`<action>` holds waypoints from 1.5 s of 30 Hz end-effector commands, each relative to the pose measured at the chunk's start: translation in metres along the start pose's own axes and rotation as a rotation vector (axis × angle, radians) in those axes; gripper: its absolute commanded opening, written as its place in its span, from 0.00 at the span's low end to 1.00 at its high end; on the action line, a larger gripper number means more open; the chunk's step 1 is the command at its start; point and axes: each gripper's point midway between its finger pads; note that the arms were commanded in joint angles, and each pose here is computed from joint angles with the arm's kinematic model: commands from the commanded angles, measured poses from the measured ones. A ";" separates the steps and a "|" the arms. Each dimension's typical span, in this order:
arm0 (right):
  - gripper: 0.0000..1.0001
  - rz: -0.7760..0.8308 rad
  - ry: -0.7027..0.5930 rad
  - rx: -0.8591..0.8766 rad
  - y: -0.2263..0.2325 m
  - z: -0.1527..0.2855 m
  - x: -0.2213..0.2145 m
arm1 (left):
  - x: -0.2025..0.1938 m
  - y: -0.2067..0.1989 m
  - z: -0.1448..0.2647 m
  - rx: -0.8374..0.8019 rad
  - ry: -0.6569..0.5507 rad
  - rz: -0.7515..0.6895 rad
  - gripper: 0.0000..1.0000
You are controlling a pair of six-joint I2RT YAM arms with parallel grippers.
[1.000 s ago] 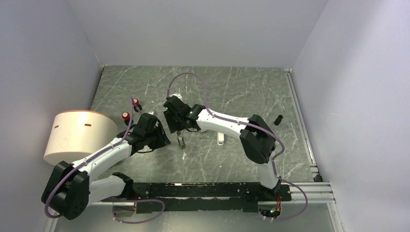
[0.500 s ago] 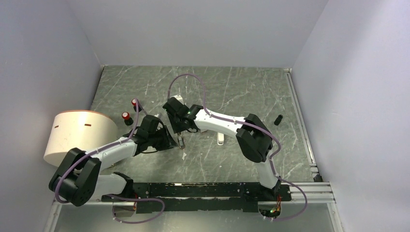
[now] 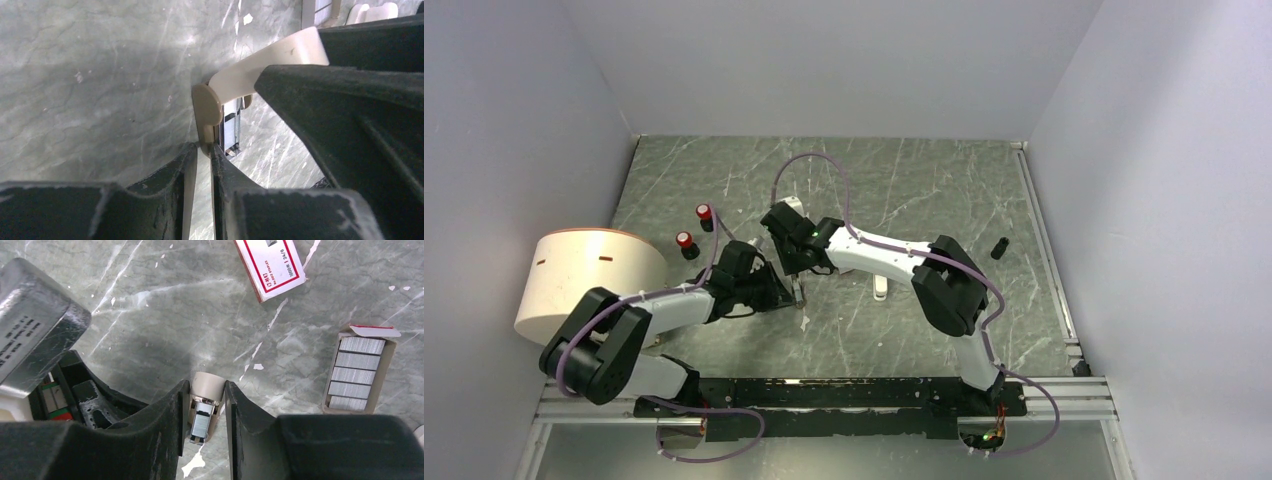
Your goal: Load the staples into the stapler
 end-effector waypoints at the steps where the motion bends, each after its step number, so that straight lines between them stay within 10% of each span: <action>1: 0.34 -0.012 -0.032 0.003 0.001 0.007 0.006 | -0.002 -0.001 -0.006 -0.036 0.013 -0.016 0.22; 15: 0.11 -0.045 -0.011 0.015 -0.002 0.032 -0.009 | -0.026 0.041 -0.014 0.126 0.070 0.062 0.12; 45: 0.08 -0.030 0.127 -0.057 -0.001 0.023 -0.080 | -0.018 0.028 -0.009 0.093 0.070 0.024 0.10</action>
Point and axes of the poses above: each gripper's point midway between its finger pads, its own z axis back along the fingers, its own y axis along the line the jaws close on, x = y × z, and after that the axes turned 3 degrees about -z, right-handed
